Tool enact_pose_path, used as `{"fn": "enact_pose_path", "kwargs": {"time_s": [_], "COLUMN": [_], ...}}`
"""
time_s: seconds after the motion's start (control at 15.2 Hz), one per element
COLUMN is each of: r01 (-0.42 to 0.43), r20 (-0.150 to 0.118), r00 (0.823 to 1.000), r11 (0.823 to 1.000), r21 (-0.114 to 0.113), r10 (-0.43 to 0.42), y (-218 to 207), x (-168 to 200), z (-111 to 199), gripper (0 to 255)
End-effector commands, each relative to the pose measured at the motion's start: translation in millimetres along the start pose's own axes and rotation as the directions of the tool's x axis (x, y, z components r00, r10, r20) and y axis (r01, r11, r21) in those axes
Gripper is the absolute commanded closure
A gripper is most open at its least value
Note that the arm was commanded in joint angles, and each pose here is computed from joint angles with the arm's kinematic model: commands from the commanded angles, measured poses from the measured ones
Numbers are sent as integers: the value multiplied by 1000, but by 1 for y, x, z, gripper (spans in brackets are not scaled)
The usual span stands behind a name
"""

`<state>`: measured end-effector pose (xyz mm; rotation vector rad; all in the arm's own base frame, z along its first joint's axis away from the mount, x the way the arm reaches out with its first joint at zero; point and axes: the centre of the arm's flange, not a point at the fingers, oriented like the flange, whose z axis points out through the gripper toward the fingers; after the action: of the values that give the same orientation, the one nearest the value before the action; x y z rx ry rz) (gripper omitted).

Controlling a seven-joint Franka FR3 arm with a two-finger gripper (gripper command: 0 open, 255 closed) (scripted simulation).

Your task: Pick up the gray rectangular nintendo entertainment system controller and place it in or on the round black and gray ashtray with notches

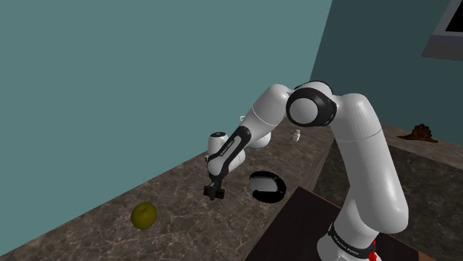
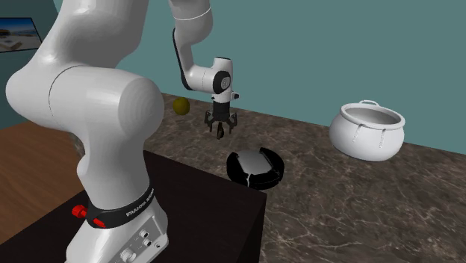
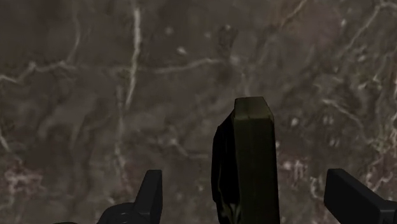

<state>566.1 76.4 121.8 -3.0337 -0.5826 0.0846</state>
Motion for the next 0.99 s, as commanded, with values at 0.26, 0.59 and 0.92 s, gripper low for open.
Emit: {"fn": "enact_pose_path", "kwargs": {"time_s": [0.26, 0.59, 0.92], "r01": [0, 0, 0], "r20": [0, 0, 0], "r00": [1000, 1000, 1000], "r11": [1000, 1000, 1000], "r21": [0, 0, 0], "r10": [0, 0, 0], "y": [0, 0, -1], "x": [0, -1, -1], "z": [0, 0, -16], "gripper": [255, 255, 255]}}
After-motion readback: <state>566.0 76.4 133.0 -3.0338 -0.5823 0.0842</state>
